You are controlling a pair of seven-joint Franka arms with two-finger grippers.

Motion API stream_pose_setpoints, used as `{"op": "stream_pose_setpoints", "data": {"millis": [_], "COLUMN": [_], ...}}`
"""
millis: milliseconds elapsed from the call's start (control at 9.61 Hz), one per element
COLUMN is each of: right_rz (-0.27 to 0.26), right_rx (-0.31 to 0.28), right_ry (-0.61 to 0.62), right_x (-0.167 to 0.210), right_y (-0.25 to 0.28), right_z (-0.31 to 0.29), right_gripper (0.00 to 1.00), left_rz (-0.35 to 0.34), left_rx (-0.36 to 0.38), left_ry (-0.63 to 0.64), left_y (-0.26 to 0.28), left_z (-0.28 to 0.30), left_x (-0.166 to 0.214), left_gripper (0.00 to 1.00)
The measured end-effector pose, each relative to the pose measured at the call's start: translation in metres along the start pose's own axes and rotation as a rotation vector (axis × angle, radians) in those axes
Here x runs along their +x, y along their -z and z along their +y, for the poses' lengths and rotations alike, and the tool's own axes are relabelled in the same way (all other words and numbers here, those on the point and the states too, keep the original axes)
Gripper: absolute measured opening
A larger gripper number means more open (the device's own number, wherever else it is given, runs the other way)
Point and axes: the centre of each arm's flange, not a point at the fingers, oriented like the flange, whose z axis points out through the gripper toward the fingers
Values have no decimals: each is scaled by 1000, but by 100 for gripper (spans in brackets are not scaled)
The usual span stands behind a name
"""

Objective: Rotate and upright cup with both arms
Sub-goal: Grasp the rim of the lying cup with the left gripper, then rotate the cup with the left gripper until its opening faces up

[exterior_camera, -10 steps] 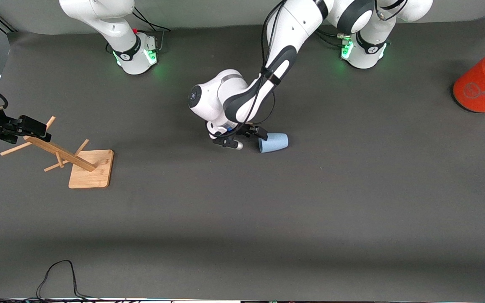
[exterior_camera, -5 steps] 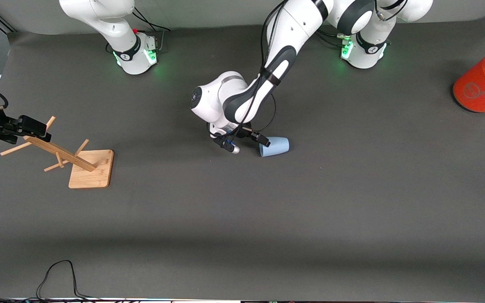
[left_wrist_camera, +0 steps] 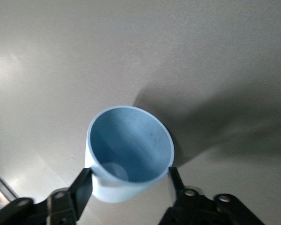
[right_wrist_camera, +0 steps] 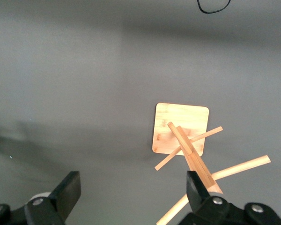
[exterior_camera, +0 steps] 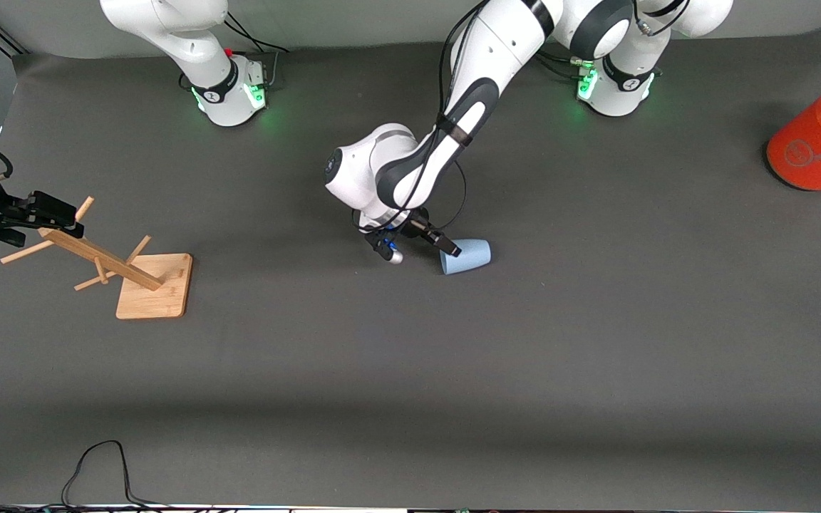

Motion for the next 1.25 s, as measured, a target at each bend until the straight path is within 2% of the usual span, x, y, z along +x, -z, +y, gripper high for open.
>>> {"op": "stream_pose_setpoints", "data": {"millis": [208,312,520,937,1041,1249], "right_rz": [2,3,3,3,5,12], "right_rx": [0,0,0,0,-1,-2], "right_ry": [0,0,0,0,1,-6], "right_x": [0,0,0,0,0,0], "right_y": [1,1,1,1,2,6], "right_z": [0,0,0,0,0,0], "right_gripper": [100,100,100,100,100,100], "left_rz": [5,-5,-11,-13,-14,7], "left_rx": [26,34,38,34,31,-13], "left_ry": [-24,-29,-71,-95,-87,-52], "left_y": [4,5,-1,-1,4,29], "left_z": [-1,-1,-1,-4,-10,-25], "left_x": [-2,-4,-2,-1,-1,0], "left_gripper": [50,37,1,4,16,48]}}
